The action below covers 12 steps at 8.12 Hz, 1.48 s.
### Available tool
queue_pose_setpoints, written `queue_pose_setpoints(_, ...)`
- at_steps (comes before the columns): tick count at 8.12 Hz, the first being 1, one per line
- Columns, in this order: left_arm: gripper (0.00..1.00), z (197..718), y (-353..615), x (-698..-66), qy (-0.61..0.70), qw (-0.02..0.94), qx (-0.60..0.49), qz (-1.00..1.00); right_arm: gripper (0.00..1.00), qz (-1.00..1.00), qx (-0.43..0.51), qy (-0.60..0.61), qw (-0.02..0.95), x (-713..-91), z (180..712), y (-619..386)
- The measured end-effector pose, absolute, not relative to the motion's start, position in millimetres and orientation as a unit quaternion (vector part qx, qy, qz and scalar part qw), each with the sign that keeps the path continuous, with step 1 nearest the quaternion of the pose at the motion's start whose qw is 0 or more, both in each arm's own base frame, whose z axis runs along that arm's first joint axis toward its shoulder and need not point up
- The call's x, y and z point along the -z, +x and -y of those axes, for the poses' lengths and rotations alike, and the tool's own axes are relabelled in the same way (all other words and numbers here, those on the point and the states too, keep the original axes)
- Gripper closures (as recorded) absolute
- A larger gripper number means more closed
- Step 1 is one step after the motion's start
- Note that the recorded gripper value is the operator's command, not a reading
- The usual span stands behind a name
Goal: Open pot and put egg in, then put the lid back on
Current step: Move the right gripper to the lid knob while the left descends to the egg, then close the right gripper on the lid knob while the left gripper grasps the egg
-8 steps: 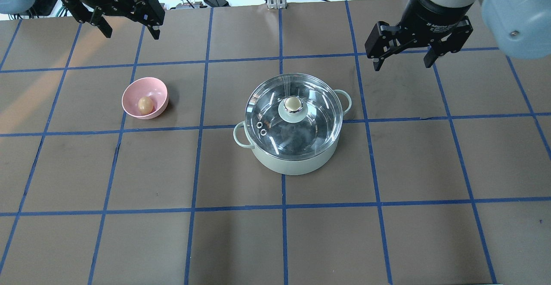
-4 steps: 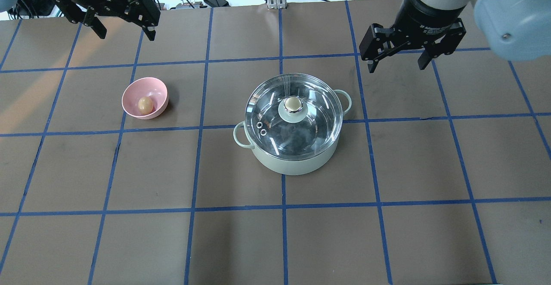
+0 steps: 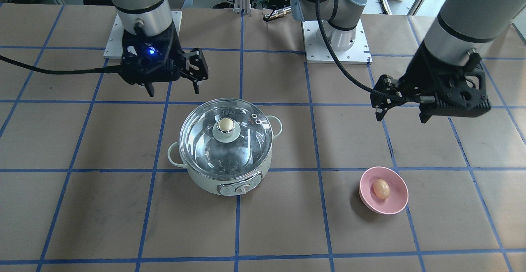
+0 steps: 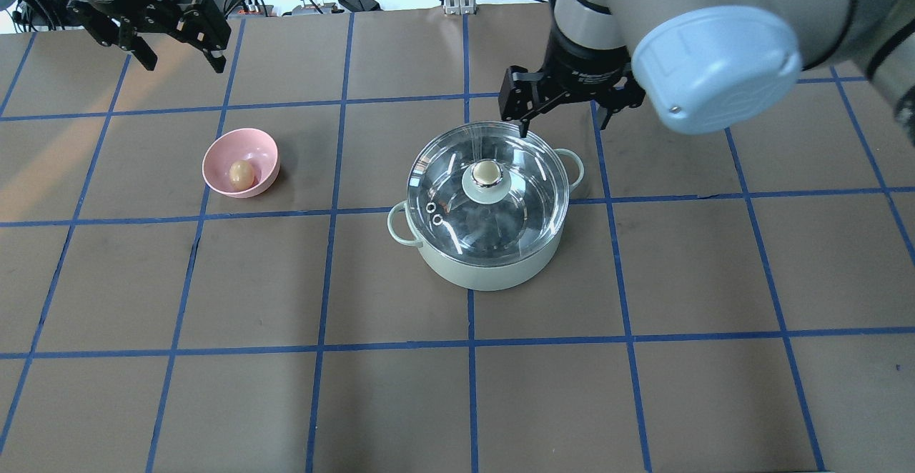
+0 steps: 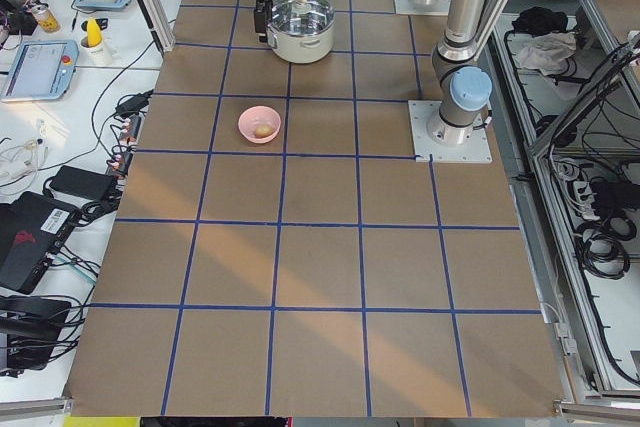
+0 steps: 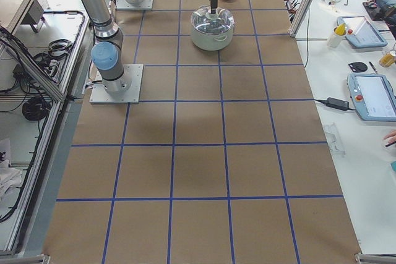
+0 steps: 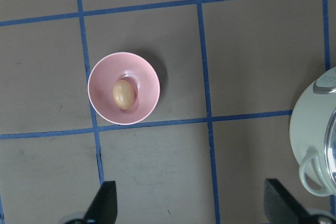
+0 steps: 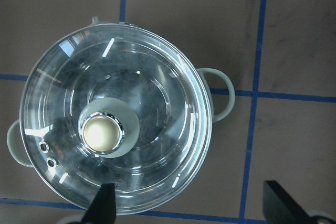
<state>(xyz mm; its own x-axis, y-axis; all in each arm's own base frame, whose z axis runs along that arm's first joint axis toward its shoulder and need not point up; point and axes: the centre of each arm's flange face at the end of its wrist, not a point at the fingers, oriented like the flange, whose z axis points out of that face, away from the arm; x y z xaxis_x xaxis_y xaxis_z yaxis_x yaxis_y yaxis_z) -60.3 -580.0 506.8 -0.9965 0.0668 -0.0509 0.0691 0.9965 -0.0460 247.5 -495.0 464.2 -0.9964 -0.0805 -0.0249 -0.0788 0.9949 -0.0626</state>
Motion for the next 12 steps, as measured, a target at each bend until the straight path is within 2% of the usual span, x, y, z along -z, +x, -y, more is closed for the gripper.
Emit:
queue_pose_setpoints(5, 0.29, 653, -8, -381, 0.027, 0.016, -0.036, -0.999, 0.0, -0.999, 0.018, -0.025, 0.029, -381, 518, 323)
queue_pose_setpoints(8, 0.28, 666, -2, -314, 0.03, 0.008, -0.075, -0.997, 0.01, -0.999, 0.0, -0.023, 0.023, -355, 518, 332)
queue_pose_setpoints(9, 0.28, 664, 2, -293, 0.036, 0.006, -0.08, -0.996, 0.05, -1.0, -0.002, -0.023, 0.021, -352, 517, 332)
queue_pose_setpoints(10, 0.28, 662, 9, -276, 0.048, 0.006, -0.077, -0.996, 0.14, -1.0, -0.004, -0.022, 0.019, -349, 517, 332)
queue_pose_setpoints(11, 0.28, 660, 14, -261, 0.053, 0.006, -0.075, -0.996, 0.32, -1.0, -0.006, -0.022, 0.016, -346, 517, 331)
queue_pose_setpoints(12, 0.28, 659, 16, -251, 0.055, 0.006, -0.076, -0.996, 0.42, -1.0, -0.007, -0.023, 0.014, -343, 517, 331)
